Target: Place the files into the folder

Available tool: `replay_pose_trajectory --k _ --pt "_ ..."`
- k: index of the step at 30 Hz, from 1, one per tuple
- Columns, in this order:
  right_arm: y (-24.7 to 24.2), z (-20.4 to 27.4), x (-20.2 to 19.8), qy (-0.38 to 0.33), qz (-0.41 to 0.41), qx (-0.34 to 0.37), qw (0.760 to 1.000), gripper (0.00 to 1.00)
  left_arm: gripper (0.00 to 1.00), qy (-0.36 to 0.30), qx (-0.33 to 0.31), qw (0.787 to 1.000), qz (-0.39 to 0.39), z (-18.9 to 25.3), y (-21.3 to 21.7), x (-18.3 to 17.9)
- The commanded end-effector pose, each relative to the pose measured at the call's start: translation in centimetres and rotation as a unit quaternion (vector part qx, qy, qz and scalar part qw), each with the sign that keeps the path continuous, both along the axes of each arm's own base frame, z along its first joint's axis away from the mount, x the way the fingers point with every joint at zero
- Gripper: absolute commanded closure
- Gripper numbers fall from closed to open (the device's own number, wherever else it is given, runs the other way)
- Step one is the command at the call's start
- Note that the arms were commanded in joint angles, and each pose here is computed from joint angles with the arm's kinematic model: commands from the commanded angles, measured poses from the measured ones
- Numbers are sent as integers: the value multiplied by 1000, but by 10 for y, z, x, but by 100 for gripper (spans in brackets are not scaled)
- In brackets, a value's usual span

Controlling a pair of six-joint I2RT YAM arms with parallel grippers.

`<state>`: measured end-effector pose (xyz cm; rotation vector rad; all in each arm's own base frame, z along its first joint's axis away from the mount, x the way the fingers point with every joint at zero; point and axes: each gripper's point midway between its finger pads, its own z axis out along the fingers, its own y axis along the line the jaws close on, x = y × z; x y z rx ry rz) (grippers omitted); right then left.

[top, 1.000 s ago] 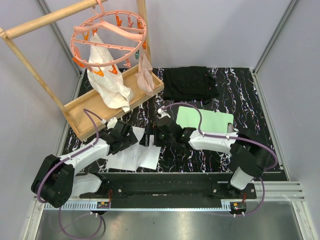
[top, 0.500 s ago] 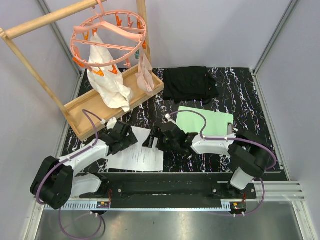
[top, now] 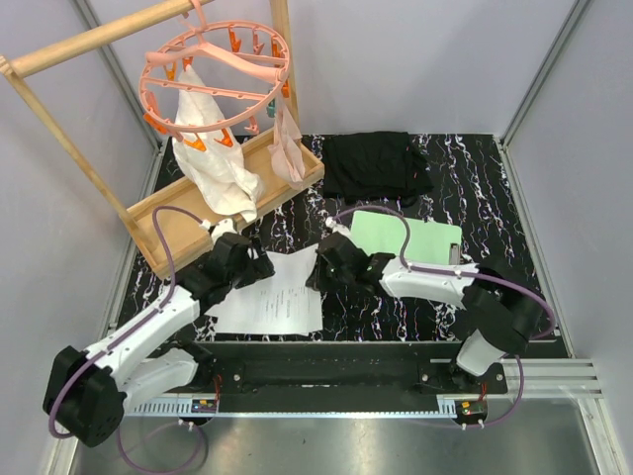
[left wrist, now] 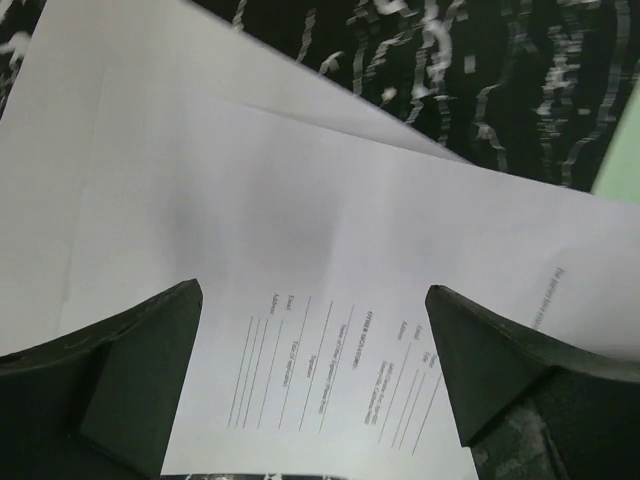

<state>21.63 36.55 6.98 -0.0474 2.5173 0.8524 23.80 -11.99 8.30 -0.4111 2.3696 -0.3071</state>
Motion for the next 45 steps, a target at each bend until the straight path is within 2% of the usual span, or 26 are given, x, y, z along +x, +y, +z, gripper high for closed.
replay_pose_trajectory --k 1,4,6,7,10,12,13,15,18,20,26,32,38,39,41,42,43,45 --pt "-41 69 35 -93 -12 -6 996 100 1 -97 0 993 -65 71 -25 17" --pt "-97 77 57 -92 -27 -6 995 100 1 -121 -18 986 -112 97 -55 16" --pt "-137 74 68 -65 -37 -5 997 100 1 -127 -28 982 -140 105 -78 22" --pt "-147 76 68 -74 -10 -7 997 100 1 -103 -31 977 -184 92 -100 19" --pt "-194 65 81 -63 -4 -61 996 100 1 -80 -54 969 -228 101 -149 27" --pt "-223 57 83 -41 -15 -90 995 100 1 -86 -63 965 -241 105 -172 34" --pt "-228 53 82 -37 4 -87 995 100 1 -79 -77 962 -250 106 -190 37" --pt "-250 46 92 -25 -25 -94 995 100 1 -84 -98 958 -257 112 -209 45" --pt "-269 32 103 5 -50 -98 994 100 1 -80 -98 955 -268 107 -236 63" --pt "-279 24 107 22 -63 -109 992 100 1 -92 -100 952 -273 119 -249 75" --pt "-298 -3 121 75 -85 -136 984 100 1 -82 -65 947 -304 94 -284 107" --pt "-307 -14 128 89 -104 -159 978 100 3 -57 -79 936 -339 69 -311 112" --pt "-320 -25 132 105 -131 -175 970 100 3 -39 -63 936 -343 48 -312 123" --pt "-322 -27 132 108 -135 -180 968 97 3 -39 -64 935 -346 46 -314 124" --pt "-328 -30 135 113 -148 -193 963 79 4 -29 -84 925 -368 40 -326 121" --pt "-330 -30 136 113 -152 -195 962 65 5 -22 -88 922 -376 37 -330 119" --pt "-333 -28 137 111 -160 -198 961 30 7 -14 -89 920 -380 33 -332 119" --pt "-335 -23 139 105 -174 -201 958 15 10 -3 -96 914 -394 25 -340 118"
